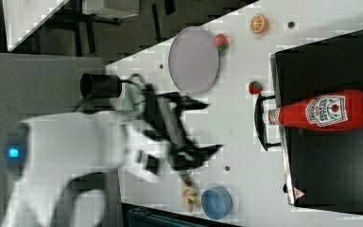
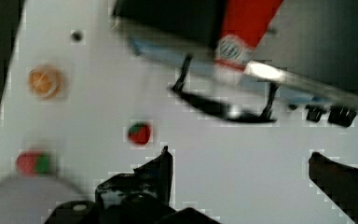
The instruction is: Pick Ketchup from oven and place it on table.
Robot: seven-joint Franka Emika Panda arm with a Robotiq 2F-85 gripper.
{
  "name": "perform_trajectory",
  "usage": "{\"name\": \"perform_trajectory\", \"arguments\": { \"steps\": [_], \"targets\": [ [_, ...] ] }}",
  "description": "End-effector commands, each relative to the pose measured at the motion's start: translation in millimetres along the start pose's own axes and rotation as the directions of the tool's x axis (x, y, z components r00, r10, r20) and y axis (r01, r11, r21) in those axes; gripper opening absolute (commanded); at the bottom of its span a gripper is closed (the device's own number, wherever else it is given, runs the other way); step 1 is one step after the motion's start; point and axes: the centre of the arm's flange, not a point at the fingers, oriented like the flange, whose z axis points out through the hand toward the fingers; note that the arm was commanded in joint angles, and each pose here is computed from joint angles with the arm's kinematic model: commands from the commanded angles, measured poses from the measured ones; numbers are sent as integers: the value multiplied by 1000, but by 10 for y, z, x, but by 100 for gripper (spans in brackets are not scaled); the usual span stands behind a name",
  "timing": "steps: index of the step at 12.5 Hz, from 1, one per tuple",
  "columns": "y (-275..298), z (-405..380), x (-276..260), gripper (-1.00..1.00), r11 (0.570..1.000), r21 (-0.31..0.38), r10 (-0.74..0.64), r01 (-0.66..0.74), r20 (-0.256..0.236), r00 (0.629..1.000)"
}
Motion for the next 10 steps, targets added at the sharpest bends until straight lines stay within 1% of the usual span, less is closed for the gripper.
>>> {"name": "perform_trajectory", "arguments": {
  "steps": [1,3,5,7,8,10],
  "targets": [
    [98,-214,399,100,995,91,60,-50,-119,991],
    [156,52,643,100,994,63,99,-91,-142,985],
    [221,336,821,100,991,21,136,-134,-135,981],
    [298,580,1001,100,981,17,196,-196,-110,974],
    [320,661,1103,100,975,27,222,-220,-115,968],
    [358,822,1286,100,969,28,247,-245,-147,958]
  ]
}}
